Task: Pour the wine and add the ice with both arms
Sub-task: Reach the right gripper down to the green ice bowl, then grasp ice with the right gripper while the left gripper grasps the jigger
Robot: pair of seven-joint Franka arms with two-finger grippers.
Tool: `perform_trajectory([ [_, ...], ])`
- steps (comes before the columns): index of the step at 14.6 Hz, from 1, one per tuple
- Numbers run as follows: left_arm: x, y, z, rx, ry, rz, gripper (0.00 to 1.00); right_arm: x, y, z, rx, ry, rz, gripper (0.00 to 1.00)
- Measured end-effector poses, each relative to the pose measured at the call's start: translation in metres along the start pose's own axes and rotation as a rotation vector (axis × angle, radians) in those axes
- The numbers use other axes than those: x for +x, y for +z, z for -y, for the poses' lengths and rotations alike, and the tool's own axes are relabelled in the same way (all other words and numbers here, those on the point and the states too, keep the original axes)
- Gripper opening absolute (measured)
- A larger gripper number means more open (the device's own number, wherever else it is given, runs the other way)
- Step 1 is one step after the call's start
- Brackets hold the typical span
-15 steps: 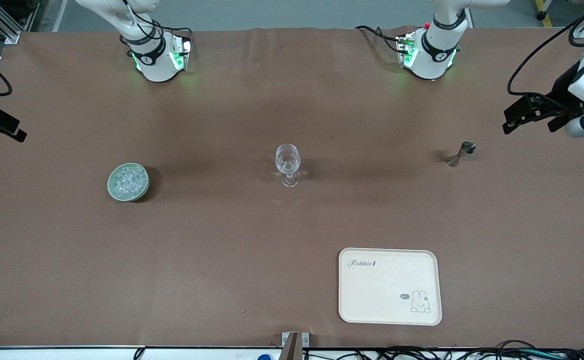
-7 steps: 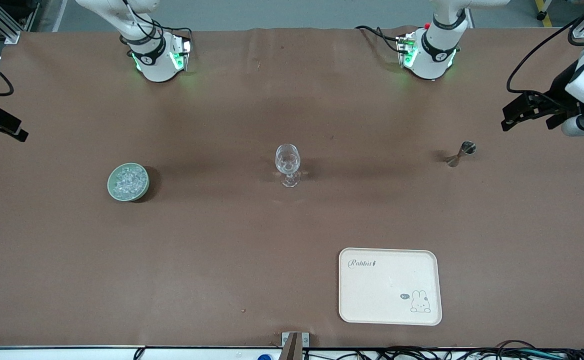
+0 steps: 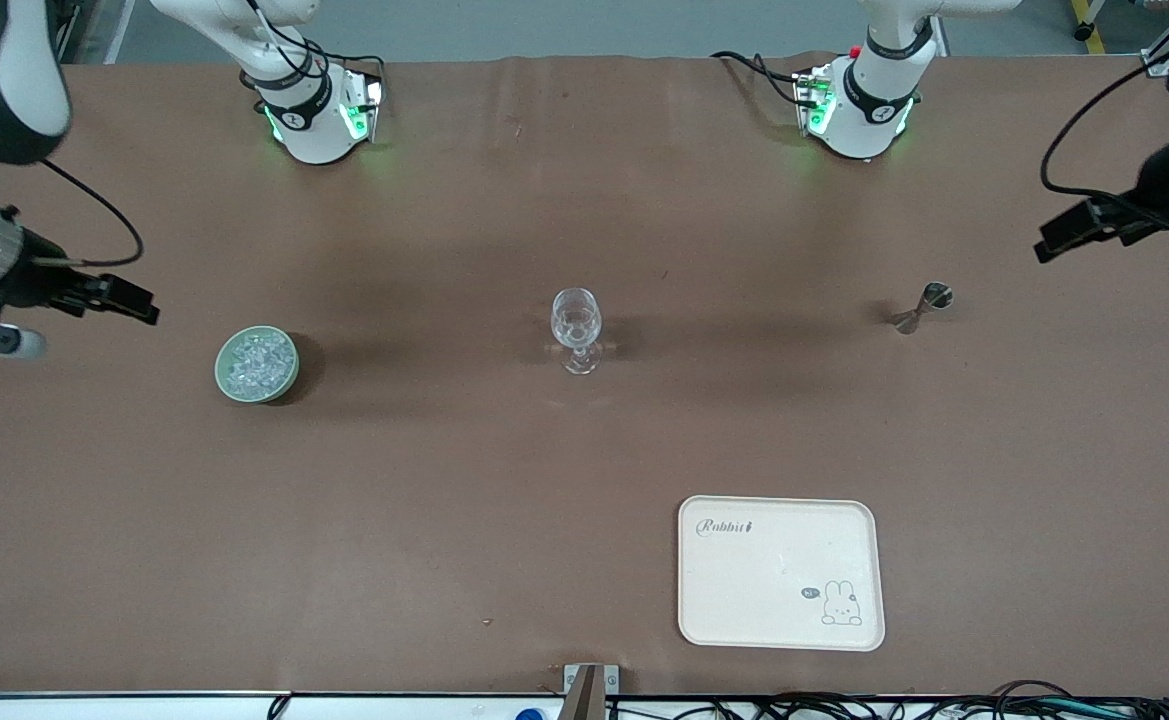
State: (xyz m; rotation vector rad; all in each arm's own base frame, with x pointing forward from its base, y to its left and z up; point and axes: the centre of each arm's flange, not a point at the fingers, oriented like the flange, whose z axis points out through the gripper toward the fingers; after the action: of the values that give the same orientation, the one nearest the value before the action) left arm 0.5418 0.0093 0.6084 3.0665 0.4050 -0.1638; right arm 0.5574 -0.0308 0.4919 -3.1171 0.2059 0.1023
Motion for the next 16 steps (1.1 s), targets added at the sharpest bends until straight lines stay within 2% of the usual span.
perform_trajectory([
  [3,0.033,0.035,0.064,-0.114,-0.155,0.089,1.0,-0.006,0.065,-0.002,0.0,0.001,-0.02,1.0],
  [7,0.069,0.108,0.13,-0.233,-0.376,0.229,1.0,-0.024,0.138,-0.001,-0.003,-0.008,-0.073,1.0],
  [10,0.085,0.165,0.173,-0.319,-0.553,0.329,1.0,-0.034,0.175,0.0,-0.01,-0.019,-0.066,1.0],
  [14,0.09,0.239,0.201,-0.388,-0.734,0.485,1.0,-0.038,0.214,0.0,-0.014,-0.027,-0.063,0.93],
  [16,0.086,0.272,0.216,-0.42,-0.802,0.594,1.0,-0.038,0.229,-0.001,-0.014,-0.027,-0.063,0.81],
])
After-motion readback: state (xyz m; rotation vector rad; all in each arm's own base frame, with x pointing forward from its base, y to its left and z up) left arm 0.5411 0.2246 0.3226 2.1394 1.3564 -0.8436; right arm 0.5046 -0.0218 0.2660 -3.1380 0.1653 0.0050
